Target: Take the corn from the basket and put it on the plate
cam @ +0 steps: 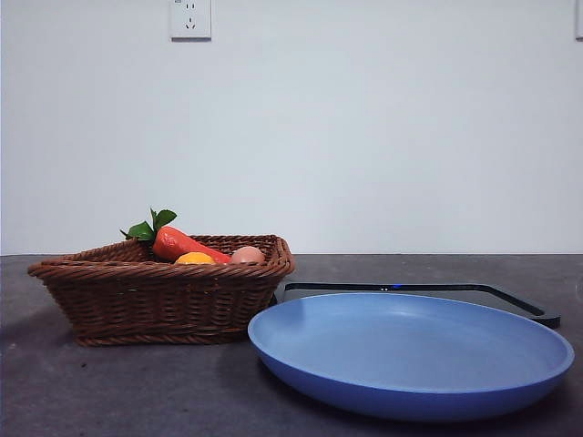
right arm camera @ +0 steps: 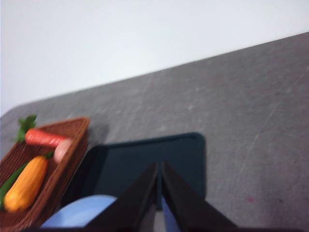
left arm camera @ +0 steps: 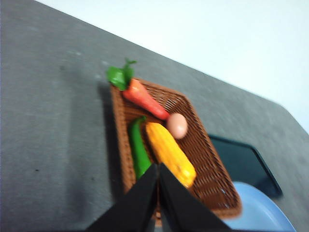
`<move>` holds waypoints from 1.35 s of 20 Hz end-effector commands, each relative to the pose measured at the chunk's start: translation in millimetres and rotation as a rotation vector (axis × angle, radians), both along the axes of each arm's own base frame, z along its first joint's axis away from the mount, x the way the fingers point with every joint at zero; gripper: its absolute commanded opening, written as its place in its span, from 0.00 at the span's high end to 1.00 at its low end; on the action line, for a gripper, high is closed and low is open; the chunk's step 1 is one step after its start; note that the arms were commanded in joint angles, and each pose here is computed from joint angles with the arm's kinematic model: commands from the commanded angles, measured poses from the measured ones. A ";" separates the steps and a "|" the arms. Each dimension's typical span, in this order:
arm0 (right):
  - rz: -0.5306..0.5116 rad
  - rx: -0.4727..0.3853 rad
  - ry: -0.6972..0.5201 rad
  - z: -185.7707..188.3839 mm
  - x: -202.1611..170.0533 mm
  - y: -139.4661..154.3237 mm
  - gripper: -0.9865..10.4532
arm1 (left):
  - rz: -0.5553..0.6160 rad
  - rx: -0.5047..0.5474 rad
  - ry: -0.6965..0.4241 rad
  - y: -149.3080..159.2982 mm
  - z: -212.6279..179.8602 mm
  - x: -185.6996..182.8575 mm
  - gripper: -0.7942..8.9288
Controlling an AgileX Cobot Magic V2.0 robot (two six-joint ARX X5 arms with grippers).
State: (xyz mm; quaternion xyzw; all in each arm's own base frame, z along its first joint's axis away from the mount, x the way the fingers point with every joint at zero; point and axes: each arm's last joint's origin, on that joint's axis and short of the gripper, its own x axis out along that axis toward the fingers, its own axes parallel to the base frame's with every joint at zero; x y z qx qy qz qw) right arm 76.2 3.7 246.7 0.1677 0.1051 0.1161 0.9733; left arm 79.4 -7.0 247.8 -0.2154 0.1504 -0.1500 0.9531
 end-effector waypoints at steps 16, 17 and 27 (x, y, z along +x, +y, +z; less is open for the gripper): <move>0.354 -0.278 0.356 47.5 18.2 13.8 0.91 | -0.360 0.168 0.198 -10.6 32.0 17.7 0.91; 0.363 -0.279 0.360 47.0 19.3 14.7 0.91 | -0.364 0.169 0.198 -10.8 31.9 17.5 0.91; 0.360 -0.241 0.386 46.0 29.5 16.6 0.65 | -0.361 0.167 0.192 -10.9 32.7 17.8 0.50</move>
